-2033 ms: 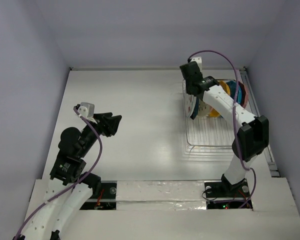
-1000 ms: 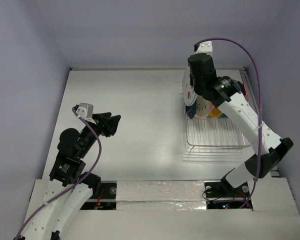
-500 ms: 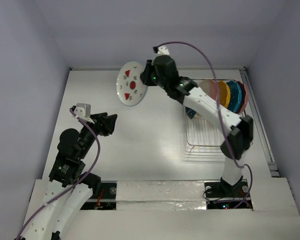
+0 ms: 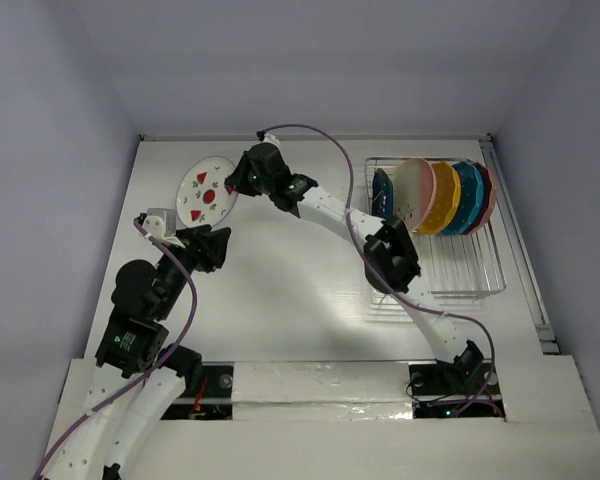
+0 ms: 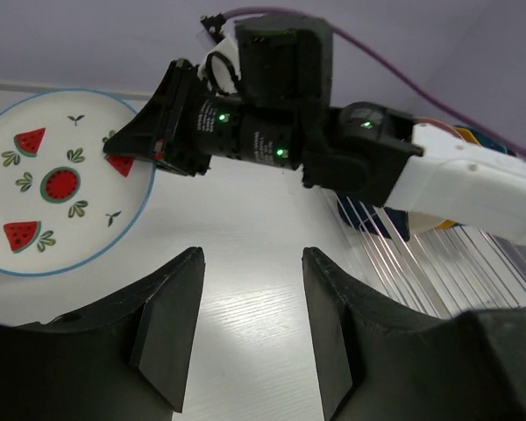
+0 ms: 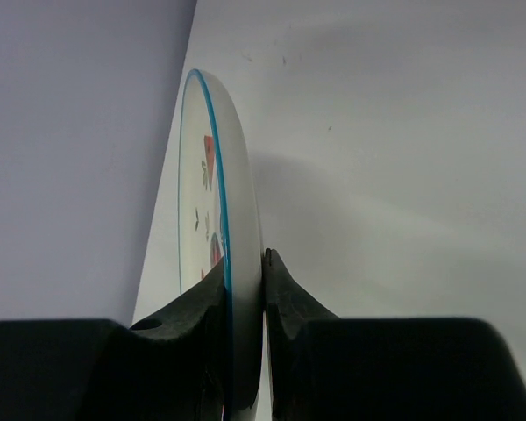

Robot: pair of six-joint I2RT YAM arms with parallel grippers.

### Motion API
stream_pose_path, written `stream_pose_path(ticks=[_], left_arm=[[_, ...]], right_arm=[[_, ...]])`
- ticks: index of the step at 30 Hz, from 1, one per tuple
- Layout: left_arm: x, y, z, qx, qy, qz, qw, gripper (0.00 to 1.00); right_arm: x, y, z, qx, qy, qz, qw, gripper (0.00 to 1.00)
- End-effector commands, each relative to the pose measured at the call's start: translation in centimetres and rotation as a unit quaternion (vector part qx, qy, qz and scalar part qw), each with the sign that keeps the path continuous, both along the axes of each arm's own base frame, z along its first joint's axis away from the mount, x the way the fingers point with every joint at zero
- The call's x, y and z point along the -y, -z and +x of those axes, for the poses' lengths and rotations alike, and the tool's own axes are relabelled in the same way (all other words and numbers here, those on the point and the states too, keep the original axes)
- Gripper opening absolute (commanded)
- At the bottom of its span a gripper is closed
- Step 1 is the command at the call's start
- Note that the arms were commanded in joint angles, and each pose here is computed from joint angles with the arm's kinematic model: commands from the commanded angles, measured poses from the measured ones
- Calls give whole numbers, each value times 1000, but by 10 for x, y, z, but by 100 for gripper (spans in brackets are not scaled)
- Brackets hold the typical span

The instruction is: Unload the plates from the dish rack

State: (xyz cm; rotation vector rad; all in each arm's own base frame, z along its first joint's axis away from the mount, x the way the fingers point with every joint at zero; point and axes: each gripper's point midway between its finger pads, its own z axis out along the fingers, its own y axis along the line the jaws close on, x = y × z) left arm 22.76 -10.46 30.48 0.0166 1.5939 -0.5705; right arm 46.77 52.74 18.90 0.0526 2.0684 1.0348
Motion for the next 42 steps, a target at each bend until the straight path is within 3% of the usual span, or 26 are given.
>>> stream_pose_path(ticks=[1,5,10,16,22,25,26,29,32,35,42], left_arm=[[-3,-30,-4,38,-4,-19,999,45],[-3,-30,-4,38,-3,-19,999,45],[-3,-30,-5,38,-3,-19,999,45],[-2,-30,-5,38,-1,-19,999,45],[-2,-30,-5,39,-1,-19,999,45],[-2,-30,-5,39,0,-19,999,45],[-2,-30,-5,39,0,-19,999,45],[-2,-30,-5,39,0,-19,999,45],[-2,-30,-5,40,1,-18,999,45],[-3,-31,-6,42,-1,-19,999,45],[-3,-32,-7,44,-1,-18,999,45]], right_arm=[[-22,-107,11,51,2,183,982,0],[-28,-71,16,4,18,193,981,0],[-28,-37,19,-32,36,185,982,11],[-27,-8,18,-58,42,161,984,40],[-19,18,12,-73,48,131,988,46],[-16,32,8,-84,47,109,989,55],[-14,36,7,-85,48,102,990,65],[-6,37,5,-84,52,76,992,80],[1,40,1,-85,52,49,994,89],[11,44,-5,-86,51,19,995,95],[43,58,-12,-68,64,-75,993,98]])
